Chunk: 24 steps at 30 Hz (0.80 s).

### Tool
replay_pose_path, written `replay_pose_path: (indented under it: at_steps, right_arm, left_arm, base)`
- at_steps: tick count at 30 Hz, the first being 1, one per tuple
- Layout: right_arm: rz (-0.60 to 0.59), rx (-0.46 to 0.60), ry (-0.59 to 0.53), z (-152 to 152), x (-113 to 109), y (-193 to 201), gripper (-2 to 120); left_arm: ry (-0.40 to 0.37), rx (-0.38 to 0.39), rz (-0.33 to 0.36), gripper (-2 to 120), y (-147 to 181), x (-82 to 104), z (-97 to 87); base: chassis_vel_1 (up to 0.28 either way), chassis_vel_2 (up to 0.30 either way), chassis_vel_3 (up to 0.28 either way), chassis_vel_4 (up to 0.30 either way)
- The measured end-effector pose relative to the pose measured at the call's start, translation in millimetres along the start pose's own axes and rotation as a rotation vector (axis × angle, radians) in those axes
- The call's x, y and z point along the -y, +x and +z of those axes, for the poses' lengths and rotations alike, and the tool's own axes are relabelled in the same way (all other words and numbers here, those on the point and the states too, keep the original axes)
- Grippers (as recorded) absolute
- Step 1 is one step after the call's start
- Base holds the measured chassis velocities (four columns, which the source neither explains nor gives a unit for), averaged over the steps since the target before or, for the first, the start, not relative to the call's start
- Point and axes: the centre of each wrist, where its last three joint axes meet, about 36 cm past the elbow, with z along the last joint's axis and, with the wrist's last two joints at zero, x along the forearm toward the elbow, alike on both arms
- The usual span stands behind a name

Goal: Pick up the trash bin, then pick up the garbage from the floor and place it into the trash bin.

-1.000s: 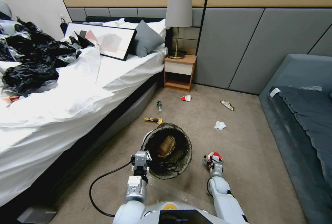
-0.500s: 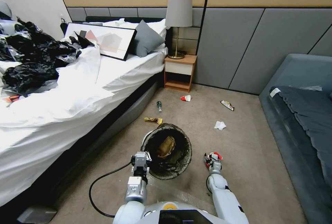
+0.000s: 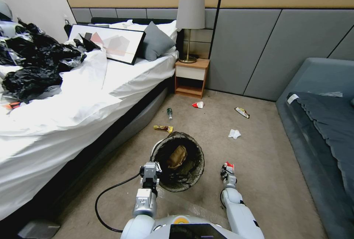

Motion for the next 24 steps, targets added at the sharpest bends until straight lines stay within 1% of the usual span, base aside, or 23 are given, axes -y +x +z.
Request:
replay_pose_path:
  at_steps: [2,3,12,18,21,22,24]
  right_arm:
    - [0.001,0.000,0.000,0.1,0.3,0.1,3]
    - [0.003,0.002,-0.001,0.3,1.4,0.7,0]
    - [-0.005,0.012,-0.008,-2.2,3.0,3.3,0]
    - [-0.009,0.039,-0.013,-9.7,3.8,6.8,0]
    - [-0.015,0.082,-0.017,-20.8,4.9,16.0,0]
    - [-0.015,0.082,-0.017,-20.8,4.9,16.0,0]
    - [-0.013,0.144,-0.035,-34.8,5.5,29.2,0]
  left_arm:
    - [0.000,0.000,0.000,0,0.0,0.0,0.0]
    - [0.000,0.000,0.000,0,0.0,0.0,0.0]
    - [0.002,0.001,0.003,0,0.2,1.0,-0.2]
    - [0.003,0.001,0.005,0,0.2,1.4,-0.1]
    - [0.003,0.001,0.006,0,0.1,1.6,-0.2]
    - [0.003,0.001,0.006,0,0.1,1.6,-0.2]
    - [0.003,0.001,0.006,0,0.0,1.8,-0.1]
  base:
    - [0.000,0.000,0.000,0.000]
    - [0.000,0.000,0.000,0.000]
    - [0.000,0.000,0.000,0.000]
    - [0.000,0.000,0.000,0.000]
    - [0.000,0.000,0.000,0.000]
    - [0.000,0.000,0.000,0.000]
    - [0.000,0.000,0.000,0.000]
